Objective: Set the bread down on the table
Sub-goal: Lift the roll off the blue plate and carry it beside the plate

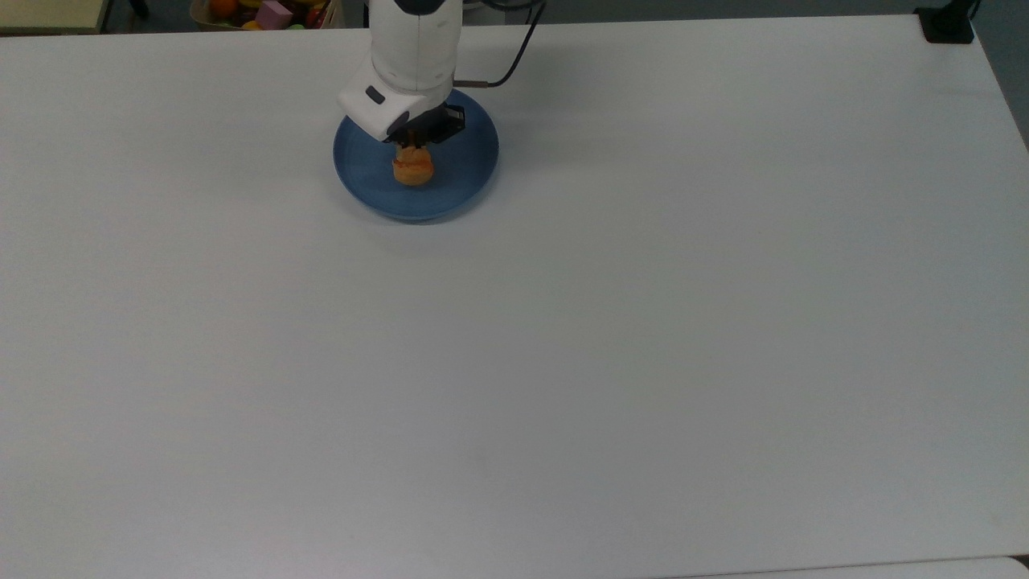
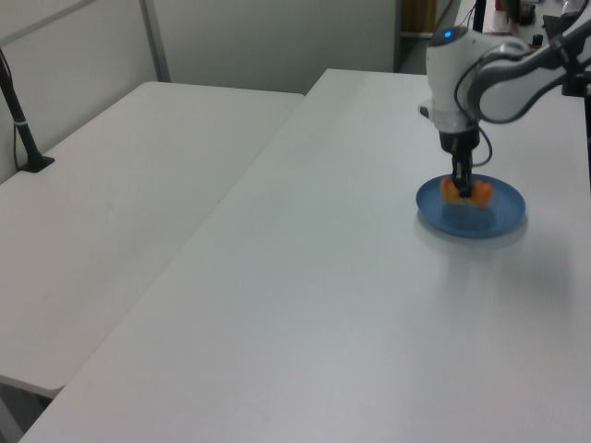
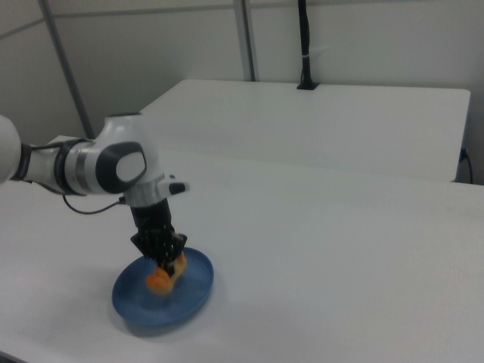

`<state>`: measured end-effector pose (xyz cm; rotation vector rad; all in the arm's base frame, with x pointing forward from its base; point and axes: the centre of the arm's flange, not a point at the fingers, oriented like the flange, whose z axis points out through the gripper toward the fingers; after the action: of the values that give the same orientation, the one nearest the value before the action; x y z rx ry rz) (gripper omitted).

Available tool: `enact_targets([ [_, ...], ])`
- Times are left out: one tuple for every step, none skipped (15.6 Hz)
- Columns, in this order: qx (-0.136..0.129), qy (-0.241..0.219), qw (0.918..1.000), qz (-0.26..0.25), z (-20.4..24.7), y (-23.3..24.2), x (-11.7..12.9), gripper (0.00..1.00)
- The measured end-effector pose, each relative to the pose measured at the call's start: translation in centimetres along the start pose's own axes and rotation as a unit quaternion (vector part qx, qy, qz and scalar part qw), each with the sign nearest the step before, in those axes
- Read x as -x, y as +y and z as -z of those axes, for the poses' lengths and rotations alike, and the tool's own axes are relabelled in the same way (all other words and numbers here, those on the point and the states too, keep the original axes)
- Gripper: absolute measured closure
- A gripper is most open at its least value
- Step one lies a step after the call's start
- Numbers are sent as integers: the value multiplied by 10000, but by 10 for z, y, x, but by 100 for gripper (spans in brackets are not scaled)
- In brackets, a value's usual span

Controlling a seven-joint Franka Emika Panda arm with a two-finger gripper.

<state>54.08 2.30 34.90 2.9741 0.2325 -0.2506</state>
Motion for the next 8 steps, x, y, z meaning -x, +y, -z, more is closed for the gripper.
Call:
enact_targets([
  [3, 34, 10000, 22, 17, 6, -2, 88],
  [-28, 127, 9999, 16, 39, 14, -6, 88],
  [-123, 269, 9996, -2, 64, 21, -10, 88],
  [-248, 424, 9988, -21, 90, 28, -14, 88],
  [-348, 556, 9978, -28, 113, 36, -17, 89],
  [-405, 680, 9969, -45, 133, 43, -20, 90],
  [-432, 799, 9958, -68, 149, 49, -24, 90],
  [-447, 894, 9950, -81, 158, 52, -30, 90],
])
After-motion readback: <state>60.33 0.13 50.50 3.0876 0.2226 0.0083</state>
